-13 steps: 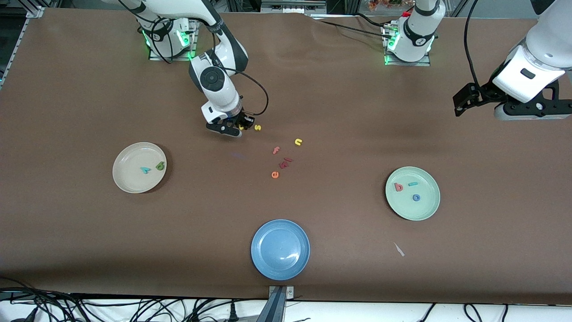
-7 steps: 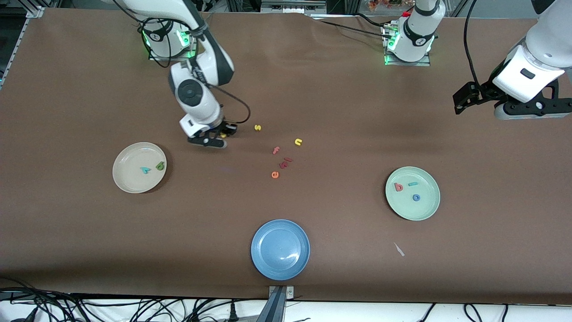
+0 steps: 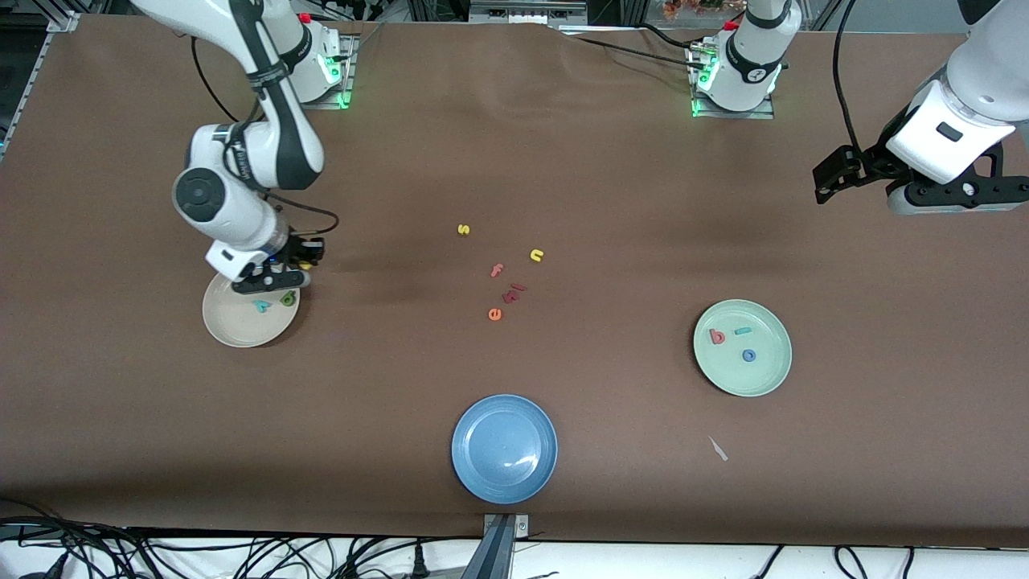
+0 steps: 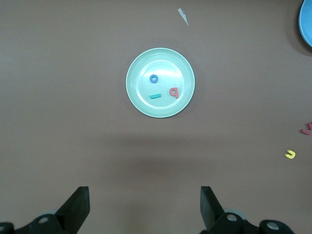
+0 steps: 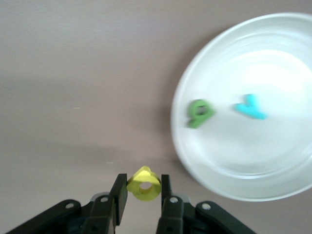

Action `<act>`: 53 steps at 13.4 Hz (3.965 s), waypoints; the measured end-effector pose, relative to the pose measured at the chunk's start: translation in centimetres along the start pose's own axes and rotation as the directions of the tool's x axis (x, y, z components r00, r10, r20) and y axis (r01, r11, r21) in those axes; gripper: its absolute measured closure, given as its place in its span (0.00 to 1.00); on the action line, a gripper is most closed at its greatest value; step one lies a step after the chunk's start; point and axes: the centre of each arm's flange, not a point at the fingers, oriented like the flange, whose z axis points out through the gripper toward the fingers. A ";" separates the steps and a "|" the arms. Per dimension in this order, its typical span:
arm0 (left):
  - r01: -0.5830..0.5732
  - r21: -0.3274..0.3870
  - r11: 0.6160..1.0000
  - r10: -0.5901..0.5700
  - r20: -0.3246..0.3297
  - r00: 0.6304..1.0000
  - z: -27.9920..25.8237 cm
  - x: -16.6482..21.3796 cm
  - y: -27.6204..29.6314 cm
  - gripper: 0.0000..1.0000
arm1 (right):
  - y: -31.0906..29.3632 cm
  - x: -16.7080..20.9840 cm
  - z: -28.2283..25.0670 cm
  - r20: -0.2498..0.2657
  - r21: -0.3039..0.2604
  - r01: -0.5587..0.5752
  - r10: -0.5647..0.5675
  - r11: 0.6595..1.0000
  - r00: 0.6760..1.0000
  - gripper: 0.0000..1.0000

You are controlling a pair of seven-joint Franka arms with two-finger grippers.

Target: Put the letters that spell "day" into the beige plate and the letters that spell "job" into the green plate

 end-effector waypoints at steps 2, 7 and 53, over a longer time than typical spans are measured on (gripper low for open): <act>0.000 0.000 1.000 0.000 0.000 1.000 0.0 0.0 0.0 0.00 | 3.1 0.2 -0.3 -0.009 -0.004 0.035 -0.035 0.999 0.999 0.68; -0.002 0.000 1.000 0.002 0.000 1.000 0.0 0.0 0.1 0.00 | 3.9 2.7 -3.5 0.048 0.016 0.068 -0.069 0.998 0.996 0.20; -0.018 0.000 1.000 0.018 0.000 1.000 -0.1 -0.2 1.0 0.00 | 7.6 0.7 -30.8 0.032 -0.007 -0.149 0.149 0.989 0.988 0.00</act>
